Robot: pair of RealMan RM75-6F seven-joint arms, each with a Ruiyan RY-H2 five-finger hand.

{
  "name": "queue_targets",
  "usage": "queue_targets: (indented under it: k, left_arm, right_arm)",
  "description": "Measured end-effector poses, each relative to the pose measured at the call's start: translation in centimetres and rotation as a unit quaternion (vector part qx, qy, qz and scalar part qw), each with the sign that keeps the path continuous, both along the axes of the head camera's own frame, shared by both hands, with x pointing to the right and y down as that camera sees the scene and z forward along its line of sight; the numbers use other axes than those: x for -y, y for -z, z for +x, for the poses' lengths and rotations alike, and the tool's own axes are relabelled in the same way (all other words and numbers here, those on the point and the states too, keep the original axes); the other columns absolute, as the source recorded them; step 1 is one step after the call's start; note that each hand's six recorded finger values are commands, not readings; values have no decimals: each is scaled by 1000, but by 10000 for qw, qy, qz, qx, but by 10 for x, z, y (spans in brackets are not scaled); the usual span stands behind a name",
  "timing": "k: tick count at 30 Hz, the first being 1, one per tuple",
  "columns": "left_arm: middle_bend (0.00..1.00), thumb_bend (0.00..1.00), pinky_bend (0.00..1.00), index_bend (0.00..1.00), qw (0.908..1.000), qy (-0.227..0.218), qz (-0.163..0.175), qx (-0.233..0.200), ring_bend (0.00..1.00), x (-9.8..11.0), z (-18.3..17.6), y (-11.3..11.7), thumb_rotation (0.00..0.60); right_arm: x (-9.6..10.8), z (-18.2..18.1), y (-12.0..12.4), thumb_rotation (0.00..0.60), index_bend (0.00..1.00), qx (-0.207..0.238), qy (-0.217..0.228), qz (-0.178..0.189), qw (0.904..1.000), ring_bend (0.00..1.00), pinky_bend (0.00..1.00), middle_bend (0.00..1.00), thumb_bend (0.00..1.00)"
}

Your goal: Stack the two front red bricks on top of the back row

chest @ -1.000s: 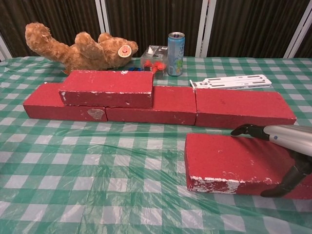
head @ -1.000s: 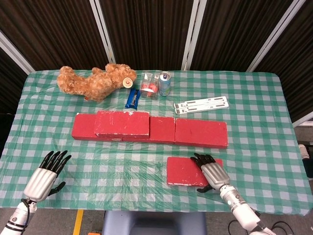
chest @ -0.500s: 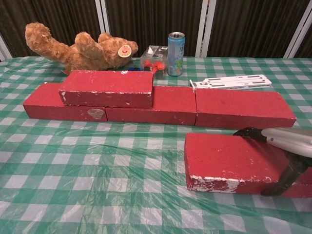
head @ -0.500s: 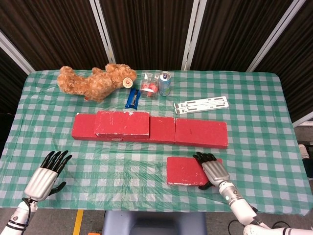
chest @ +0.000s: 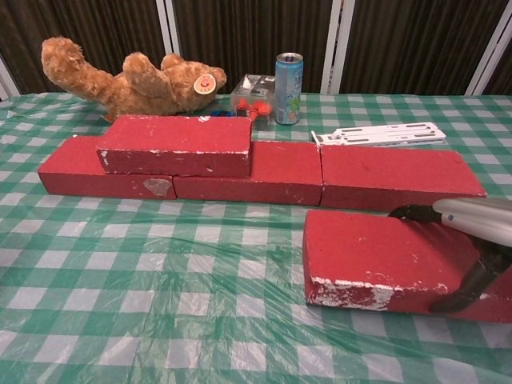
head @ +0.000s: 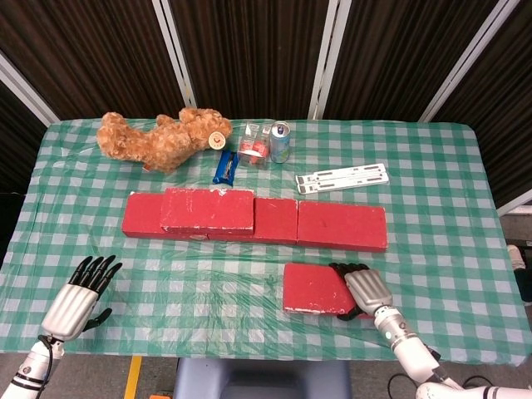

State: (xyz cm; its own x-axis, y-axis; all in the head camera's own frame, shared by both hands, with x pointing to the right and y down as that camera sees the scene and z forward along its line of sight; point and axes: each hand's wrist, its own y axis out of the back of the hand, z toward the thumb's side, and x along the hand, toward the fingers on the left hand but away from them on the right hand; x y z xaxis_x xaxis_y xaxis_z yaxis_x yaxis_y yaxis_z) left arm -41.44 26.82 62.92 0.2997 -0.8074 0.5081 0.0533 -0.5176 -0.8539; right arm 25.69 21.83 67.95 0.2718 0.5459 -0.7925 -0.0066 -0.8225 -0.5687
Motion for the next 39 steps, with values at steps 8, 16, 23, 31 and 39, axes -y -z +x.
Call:
queue_targets:
  k: [8, 16, 23, 31, 39]
  left_arm:
    - [0, 256, 11, 0, 10000, 17, 43, 63, 0, 0, -1, 1, 600]
    - [0, 259, 12, 0, 9997, 46, 111, 198, 0, 2, -1, -2, 600]
    - [0, 260, 12, 0, 9993, 109, 136, 319, 0, 6, -3, -7, 600]
    - [0, 261, 13, 0, 9989, 174, 151, 407, 0, 9, -5, -10, 600]
    - [0, 259, 5, 0, 9987, 211, 196, 413, 0, 10, -7, -9, 600]
  right_arm:
    - [34, 2, 33, 600, 565, 160, 180, 507, 9984, 323, 399, 407, 156]
    - [113, -21, 55, 600, 572, 359, 618, 1025, 9922, 334, 400, 418, 158]
    - [177, -9, 45, 600, 570, 3, 465, 1279, 9907, 342, 400, 424, 160]
    - [214, -5, 16, 600, 561, -157, 209, 1129, 9933, 342, 400, 424, 166]
    - [209, -20, -16, 600, 559, -191, 208, 831, 9961, 349, 417, 425, 167]
